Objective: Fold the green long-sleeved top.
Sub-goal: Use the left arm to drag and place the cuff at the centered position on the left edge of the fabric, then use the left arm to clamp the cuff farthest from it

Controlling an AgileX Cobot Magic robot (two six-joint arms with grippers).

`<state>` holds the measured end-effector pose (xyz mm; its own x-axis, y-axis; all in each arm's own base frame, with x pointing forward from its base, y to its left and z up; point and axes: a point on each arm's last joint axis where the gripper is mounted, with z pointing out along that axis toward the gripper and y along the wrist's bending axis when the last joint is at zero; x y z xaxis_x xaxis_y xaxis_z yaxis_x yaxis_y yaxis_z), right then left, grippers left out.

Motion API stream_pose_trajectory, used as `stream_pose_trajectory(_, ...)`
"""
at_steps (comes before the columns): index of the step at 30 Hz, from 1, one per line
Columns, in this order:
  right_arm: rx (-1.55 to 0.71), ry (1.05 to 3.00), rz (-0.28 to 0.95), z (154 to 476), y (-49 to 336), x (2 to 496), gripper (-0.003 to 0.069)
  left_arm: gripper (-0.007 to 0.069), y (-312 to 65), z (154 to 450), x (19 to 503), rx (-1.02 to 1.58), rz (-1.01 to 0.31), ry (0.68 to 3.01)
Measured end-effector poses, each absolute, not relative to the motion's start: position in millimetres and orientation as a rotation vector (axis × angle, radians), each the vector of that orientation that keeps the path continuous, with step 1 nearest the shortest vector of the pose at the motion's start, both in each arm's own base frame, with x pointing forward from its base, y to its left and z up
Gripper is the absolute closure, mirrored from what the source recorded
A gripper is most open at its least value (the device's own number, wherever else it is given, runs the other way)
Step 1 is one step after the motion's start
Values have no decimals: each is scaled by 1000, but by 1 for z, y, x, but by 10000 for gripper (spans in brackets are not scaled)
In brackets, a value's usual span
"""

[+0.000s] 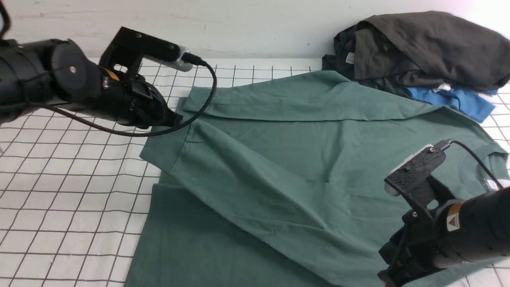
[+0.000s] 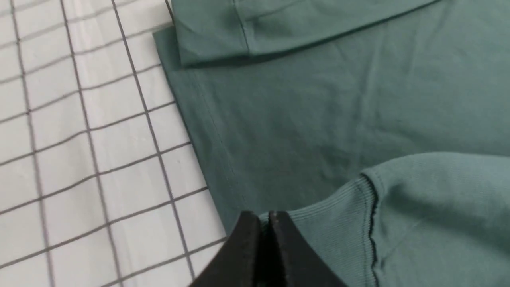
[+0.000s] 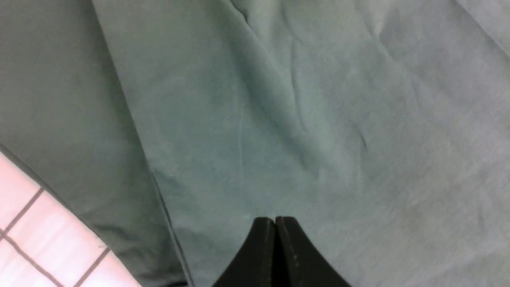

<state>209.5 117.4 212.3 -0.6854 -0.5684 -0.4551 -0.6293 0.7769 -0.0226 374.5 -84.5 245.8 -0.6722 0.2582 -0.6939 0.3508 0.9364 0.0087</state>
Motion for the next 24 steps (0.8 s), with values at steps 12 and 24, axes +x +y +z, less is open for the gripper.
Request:
stream_pose_trajectory(12, -920, 2581, 192, 210, 116, 205, 669, 305, -96, 240, 422, 451, -187, 2470)
stream_pose_trajectory(24, -835, 2606, 284, 211, 120, 203, 669, 229, -116, 211, 519, 379, -232, 2466)
